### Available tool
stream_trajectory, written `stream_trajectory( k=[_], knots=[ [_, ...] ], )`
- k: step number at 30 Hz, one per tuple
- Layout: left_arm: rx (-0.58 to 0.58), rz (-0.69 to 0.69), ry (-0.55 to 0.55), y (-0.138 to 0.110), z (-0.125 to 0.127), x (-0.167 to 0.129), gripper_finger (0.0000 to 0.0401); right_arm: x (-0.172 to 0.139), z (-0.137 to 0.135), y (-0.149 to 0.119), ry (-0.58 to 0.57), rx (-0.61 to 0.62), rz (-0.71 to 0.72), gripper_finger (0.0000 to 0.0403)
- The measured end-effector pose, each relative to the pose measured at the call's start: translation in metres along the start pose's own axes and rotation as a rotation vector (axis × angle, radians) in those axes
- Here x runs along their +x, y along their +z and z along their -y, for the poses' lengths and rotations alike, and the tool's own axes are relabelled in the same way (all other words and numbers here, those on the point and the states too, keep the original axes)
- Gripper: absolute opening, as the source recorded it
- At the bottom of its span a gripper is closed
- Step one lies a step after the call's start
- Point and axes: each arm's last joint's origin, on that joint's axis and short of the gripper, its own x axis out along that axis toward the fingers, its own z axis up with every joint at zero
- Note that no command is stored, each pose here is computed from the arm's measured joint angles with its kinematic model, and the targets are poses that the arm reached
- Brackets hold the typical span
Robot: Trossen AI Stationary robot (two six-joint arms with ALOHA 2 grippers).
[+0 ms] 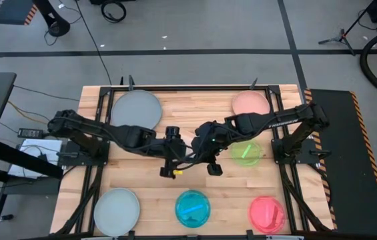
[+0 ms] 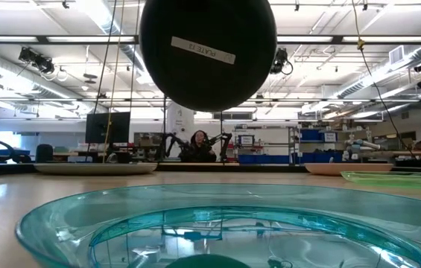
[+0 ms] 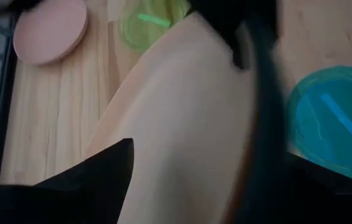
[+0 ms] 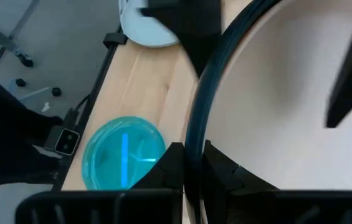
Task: Stack plastic plates
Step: Stack the stacked plates on the gray plate
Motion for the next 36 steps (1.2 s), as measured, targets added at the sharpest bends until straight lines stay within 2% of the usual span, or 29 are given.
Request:
stream_trajectory(
  k=[3,5,10,12,15,20,25,27,30,36],
  knots=[
    [-0.014,-0.045,0.005,-0.005,-0.004,0.001,0.0288,0.0,-0.001,0.001,0.0,-0.009,0.013,0.0033],
    [-0.011,-0.075,0.01,-0.007,-0.006,0.002,0.0257,0.0,-0.002,0.002,-0.009,-0.017,0.018,0.0034],
    [0.033,-0.111,0.009,-0.011,-0.005,0.001,0.0141,0.0,-0.001,0.003,-0.015,-0.036,0.029,0.0036],
    [0.052,-0.114,0.002,-0.011,-0.003,-0.001,0.011,0.0,-0.001,0.004,-0.014,-0.043,0.038,0.0044],
    [0.046,-0.115,-0.003,-0.012,-0.001,-0.006,0.0108,0.0,-0.001,0.004,-0.033,-0.044,0.043,0.0073],
    [0.003,-0.156,0.01,-0.019,0.004,-0.025,0.0101,-0.01,-0.002,0.007,-0.089,-0.05,0.086,0.0156],
    [-0.052,-0.292,0.018,-0.036,0.016,-0.06,0.0101,-0.052,-0.011,0.014,-0.094,-0.086,0.215,0.0234],
    [-0.067,-0.366,0.007,-0.039,0.023,-0.08,0.0101,-0.068,-0.012,0.014,-0.14,-0.084,0.256,0.0255],
    [-0.134,-0.428,-0.052,-0.037,0.037,-0.111,0.01,-0.088,-0.012,0.014,-0.241,-0.078,0.317,0.027],
    [-0.417,-0.489,-0.242,-0.03,0.08,-0.141,0.01,-0.096,-0.007,0.014,-0.328,-0.06,0.339,0.0267]
  ],
)
